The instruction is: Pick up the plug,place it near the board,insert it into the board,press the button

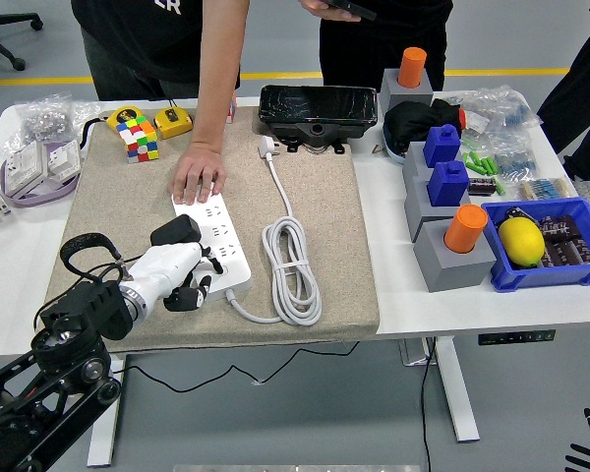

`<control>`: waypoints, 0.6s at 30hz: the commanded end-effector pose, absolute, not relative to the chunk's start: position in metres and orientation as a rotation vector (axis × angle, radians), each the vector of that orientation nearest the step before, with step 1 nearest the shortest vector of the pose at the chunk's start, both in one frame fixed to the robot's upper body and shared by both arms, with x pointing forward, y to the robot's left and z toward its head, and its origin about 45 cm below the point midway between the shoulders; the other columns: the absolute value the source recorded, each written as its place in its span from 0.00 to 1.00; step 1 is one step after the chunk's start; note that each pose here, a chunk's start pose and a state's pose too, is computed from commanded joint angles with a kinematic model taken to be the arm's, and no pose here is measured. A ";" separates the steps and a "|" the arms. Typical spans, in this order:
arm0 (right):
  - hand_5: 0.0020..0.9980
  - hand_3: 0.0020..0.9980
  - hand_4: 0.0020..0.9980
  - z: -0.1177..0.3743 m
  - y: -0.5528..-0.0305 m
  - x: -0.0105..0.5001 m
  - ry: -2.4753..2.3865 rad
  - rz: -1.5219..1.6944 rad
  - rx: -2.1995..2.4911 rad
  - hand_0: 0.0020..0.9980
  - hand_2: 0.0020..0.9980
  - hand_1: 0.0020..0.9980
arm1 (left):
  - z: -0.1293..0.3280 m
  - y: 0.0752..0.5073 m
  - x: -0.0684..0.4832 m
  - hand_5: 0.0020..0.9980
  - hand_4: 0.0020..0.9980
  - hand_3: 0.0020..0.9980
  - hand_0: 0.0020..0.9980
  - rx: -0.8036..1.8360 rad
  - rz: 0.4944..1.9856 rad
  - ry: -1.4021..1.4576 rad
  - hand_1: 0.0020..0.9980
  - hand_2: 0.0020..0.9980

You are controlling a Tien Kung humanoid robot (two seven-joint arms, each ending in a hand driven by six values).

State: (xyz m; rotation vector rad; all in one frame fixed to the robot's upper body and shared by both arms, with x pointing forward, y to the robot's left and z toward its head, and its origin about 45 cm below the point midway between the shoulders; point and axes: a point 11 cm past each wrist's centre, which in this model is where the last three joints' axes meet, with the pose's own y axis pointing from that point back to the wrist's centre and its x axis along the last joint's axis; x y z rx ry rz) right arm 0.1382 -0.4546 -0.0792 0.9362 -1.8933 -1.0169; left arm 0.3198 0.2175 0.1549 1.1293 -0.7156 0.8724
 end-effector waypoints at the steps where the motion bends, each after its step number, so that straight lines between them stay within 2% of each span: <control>1: 1.00 0.64 1.00 -0.079 -0.455 0.138 -1.893 -1.016 0.937 0.67 0.60 0.58 | 0.155 0.217 0.320 0.00 0.35 0.74 0.17 1.128 0.874 -0.716 0.00 0.10; 18: 1.00 0.64 1.00 -0.078 -0.455 0.140 -1.897 -1.015 0.938 0.67 0.60 0.58 | 0.150 0.216 0.321 0.00 0.34 0.76 0.17 1.127 0.871 -0.703 0.00 0.10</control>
